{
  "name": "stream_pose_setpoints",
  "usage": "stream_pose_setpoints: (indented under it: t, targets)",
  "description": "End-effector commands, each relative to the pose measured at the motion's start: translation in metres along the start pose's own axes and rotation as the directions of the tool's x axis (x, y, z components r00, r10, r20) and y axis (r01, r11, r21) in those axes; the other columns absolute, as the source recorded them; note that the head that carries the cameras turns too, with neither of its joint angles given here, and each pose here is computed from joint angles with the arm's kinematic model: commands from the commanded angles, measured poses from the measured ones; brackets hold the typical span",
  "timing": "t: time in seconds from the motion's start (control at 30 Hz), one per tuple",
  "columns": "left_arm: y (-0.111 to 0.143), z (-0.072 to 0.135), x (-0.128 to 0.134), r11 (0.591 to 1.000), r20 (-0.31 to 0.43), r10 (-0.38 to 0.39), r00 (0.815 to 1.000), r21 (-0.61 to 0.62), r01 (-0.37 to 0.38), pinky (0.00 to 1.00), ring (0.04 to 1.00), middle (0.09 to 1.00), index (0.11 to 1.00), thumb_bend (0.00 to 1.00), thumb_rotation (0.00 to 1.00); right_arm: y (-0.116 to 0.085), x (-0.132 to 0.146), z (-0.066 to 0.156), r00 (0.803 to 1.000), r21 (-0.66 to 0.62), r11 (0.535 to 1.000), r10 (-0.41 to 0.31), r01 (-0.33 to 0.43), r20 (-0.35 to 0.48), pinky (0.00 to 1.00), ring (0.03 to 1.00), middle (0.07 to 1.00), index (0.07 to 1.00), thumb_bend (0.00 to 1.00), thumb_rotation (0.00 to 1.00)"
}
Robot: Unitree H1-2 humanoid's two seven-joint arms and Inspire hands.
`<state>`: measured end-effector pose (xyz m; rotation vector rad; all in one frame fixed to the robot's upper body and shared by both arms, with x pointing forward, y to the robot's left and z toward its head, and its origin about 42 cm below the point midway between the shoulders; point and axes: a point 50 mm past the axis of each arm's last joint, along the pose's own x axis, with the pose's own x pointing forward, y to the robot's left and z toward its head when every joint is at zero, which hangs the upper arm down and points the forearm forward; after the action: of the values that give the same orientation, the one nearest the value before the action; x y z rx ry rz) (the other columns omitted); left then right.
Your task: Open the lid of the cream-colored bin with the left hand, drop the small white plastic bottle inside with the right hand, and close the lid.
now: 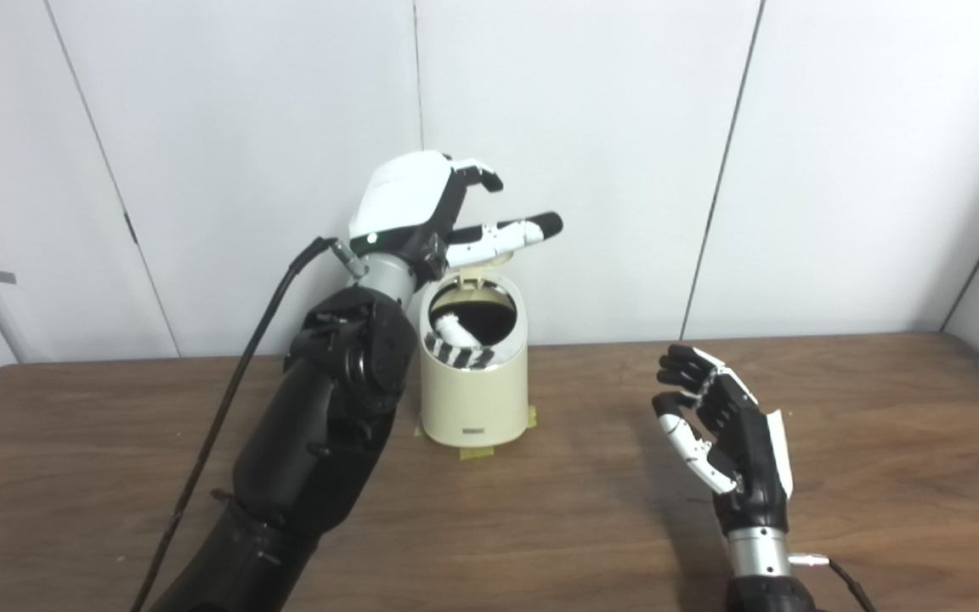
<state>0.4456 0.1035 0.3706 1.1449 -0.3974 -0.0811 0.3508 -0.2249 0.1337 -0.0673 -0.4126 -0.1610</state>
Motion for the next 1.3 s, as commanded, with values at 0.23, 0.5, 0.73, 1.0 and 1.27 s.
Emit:
stream_pose_setpoints:
  t: [0.23, 0.5, 0.73, 1.0, 1.27]
  targets:
    - [0.015, 0.013, 0.01, 0.997, 0.018, 0.043, 0.999, 0.067, -0.044, 1.0, 0.958, 0.831, 0.798, 0.95, 1.0, 0.012, -0.008, -0.001, 1.0, 0.013, 1.0, 0.018, -0.017, -0.008, 0.62, 0.71, 0.724, 0.719, 0.2, 0.34]
    - [0.009, 0.01, 0.004, 0.996, 0.0, 0.022, 1.0, 0.088, -0.022, 1.0, 0.961, 0.851, 0.788, 0.96, 1.0, 0.012, -0.007, -0.001, 1.0, 0.03, 0.999, 0.014, -0.014, -0.014, 0.62, 0.713, 0.724, 0.716, 0.21, 0.3]
    - [0.002, 0.007, -0.005, 0.995, -0.014, 0.006, 1.0, 0.096, -0.004, 1.0, 0.948, 0.855, 0.781, 0.99, 1.0, 0.011, -0.006, -0.003, 1.0, 0.034, 0.999, 0.019, -0.018, -0.024, 0.63, 0.721, 0.731, 0.72, 0.21, 0.33]
    - [-0.016, 0.005, -0.016, 0.991, -0.016, -0.03, 0.999, 0.132, 0.032, 1.0, 0.954, 0.855, 0.787, 0.99, 1.0, 0.012, -0.005, -0.005, 1.0, 0.03, 0.999, 0.012, -0.011, -0.021, 0.62, 0.715, 0.727, 0.716, 0.21, 0.32]
    - [-0.035, 0.002, -0.029, 0.983, -0.006, -0.078, 0.997, 0.167, 0.078, 1.0, 0.951, 0.811, 0.777, 1.0, 1.0, 0.015, -0.005, -0.003, 1.0, 0.02, 1.0, 0.004, -0.004, -0.018, 0.62, 0.713, 0.726, 0.713, 0.21, 0.34]
